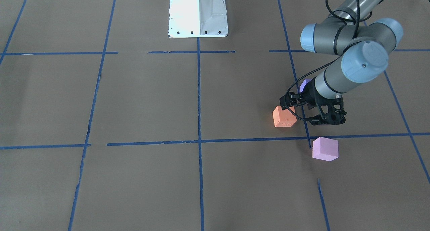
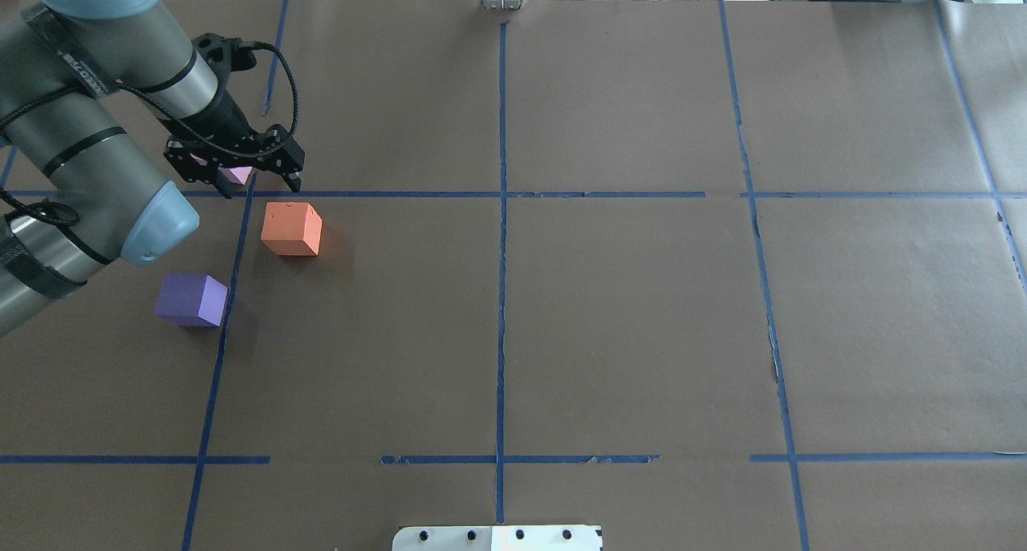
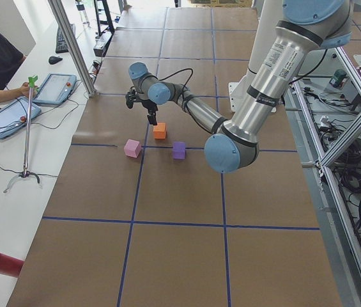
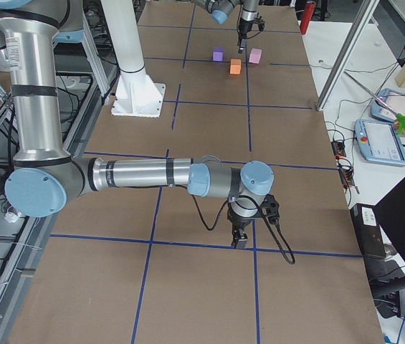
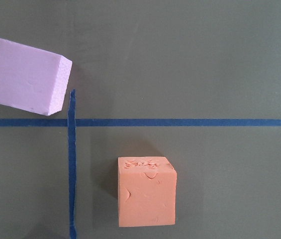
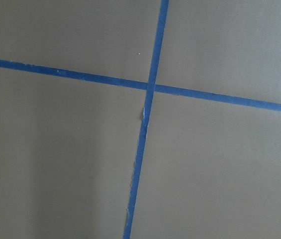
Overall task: Arrange blocks in a line
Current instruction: 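Lower the left gripper over the orange cube and close on it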
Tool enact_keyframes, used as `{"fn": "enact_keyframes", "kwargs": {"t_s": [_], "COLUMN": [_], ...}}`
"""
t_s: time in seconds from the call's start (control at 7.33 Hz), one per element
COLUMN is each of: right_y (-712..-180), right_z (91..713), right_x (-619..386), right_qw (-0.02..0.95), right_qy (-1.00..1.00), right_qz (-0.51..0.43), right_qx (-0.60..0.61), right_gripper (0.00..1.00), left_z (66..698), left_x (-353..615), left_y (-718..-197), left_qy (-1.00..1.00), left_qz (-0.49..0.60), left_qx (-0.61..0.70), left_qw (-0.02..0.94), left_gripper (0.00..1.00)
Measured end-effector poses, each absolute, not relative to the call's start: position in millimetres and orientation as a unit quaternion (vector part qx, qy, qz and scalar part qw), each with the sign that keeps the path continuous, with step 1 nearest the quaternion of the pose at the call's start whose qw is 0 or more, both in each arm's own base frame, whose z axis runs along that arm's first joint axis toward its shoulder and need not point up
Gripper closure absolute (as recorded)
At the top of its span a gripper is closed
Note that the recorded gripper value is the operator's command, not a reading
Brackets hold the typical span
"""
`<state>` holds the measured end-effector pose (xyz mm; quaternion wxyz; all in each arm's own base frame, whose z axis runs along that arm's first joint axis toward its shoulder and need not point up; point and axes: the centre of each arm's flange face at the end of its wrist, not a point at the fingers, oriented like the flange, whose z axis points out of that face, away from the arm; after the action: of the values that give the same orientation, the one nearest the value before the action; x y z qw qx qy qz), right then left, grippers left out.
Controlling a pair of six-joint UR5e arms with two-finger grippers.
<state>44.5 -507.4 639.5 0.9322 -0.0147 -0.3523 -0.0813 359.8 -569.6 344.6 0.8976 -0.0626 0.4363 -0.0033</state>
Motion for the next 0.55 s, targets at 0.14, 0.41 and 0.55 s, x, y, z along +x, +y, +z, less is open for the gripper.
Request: {"fn": "enact_keyframes", "kwargs": {"t_s": [0.14, 0.41, 0.55], "right_y": [-507.4, -507.4, -507.4], "right_z": [639.5, 639.5, 639.4], "right_x": [44.5, 44.5, 44.5], "right_qw": [0.932, 0.932, 0.932], "right_qy": [-0.352, -0.352, -0.352], "right_qz": [-0.081, -0.082, -0.082], "right_qx": [-0.015, -0.015, -0.015], "right_gripper": [0.0, 0.0, 0.0], "left_z": [353.6, 366.4, 370.3], "left_x": [371.2, 388.9, 398.0], "left_y": [-569.8, -568.5, -565.8], "left_qy": [0.436, 0.427, 0.423], "left_qz": [-0.011, -0.024, -0.028], "left_qx": [-0.066, -0.061, -0.056], "left_qw": [0.897, 0.902, 0.904], "left_gripper": [0.0, 0.0, 0.0]}}
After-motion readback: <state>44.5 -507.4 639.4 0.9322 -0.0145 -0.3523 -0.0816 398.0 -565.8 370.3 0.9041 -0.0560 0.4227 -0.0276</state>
